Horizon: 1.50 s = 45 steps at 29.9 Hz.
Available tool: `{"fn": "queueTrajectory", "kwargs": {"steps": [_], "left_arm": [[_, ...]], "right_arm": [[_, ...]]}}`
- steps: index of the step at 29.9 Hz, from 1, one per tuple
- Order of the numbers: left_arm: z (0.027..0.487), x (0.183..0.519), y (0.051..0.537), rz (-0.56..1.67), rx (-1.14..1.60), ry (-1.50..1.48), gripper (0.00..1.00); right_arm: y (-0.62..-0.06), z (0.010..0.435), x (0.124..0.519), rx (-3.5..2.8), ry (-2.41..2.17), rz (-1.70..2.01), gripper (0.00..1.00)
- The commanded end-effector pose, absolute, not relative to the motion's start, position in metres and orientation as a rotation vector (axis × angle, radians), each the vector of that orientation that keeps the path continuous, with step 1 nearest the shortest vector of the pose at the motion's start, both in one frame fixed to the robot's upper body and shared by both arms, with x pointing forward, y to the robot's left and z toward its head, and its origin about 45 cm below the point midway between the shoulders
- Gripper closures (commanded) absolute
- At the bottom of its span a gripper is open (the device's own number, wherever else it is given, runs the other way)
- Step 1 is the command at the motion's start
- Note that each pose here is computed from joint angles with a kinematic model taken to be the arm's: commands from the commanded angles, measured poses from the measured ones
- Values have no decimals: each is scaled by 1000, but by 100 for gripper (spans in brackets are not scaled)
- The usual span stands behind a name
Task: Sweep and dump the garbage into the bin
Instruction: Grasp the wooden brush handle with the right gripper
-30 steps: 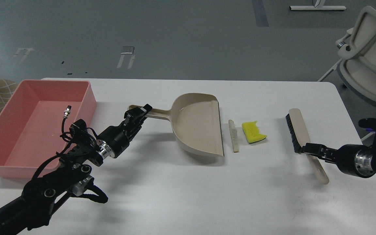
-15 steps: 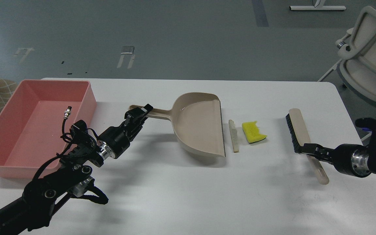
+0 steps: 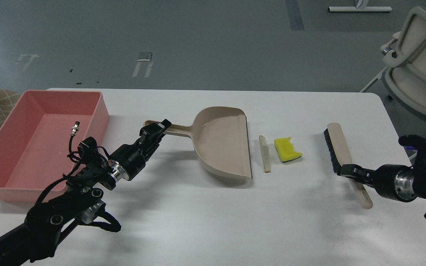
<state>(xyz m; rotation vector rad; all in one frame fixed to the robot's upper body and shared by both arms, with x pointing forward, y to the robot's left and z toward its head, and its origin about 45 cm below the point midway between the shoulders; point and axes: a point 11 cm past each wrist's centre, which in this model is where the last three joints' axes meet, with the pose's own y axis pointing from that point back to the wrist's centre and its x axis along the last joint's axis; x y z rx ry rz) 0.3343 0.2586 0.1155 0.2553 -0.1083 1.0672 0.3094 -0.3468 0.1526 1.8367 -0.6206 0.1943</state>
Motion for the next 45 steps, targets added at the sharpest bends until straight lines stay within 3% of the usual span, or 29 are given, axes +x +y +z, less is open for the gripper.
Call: {"fn": "queueTrajectory", "kwargs": {"steps": [1,6,8,19,27,36,40,45], "left_arm": [[115,334,258,1066,254,-107,91],[116,335,259,1070,254,-108,90],[116,335,259,1069,254,-109,90],[116,335,258,1068,252,-106,90],[116,335,258,1068,250,-107,90],[117,335,259,1069,250,-107,90],[117,335,259,1069,250,-107,89],[117,335,259,1069,250,-107,89]], "right_arm": [[-342,151,309,1850,-617,194,47],[-341,152,309,1852,-615,196,75],[-341,152,309,1852,-615,198,80],[-342,155,309,1850,-613,205,76],[-343,156,309,1846,-613,206,40],[-344,158,309,1846,-615,213,41],[-344,160,311,1845,-618,220,57],[-352,164,311,1822,-624,223,63]]}}
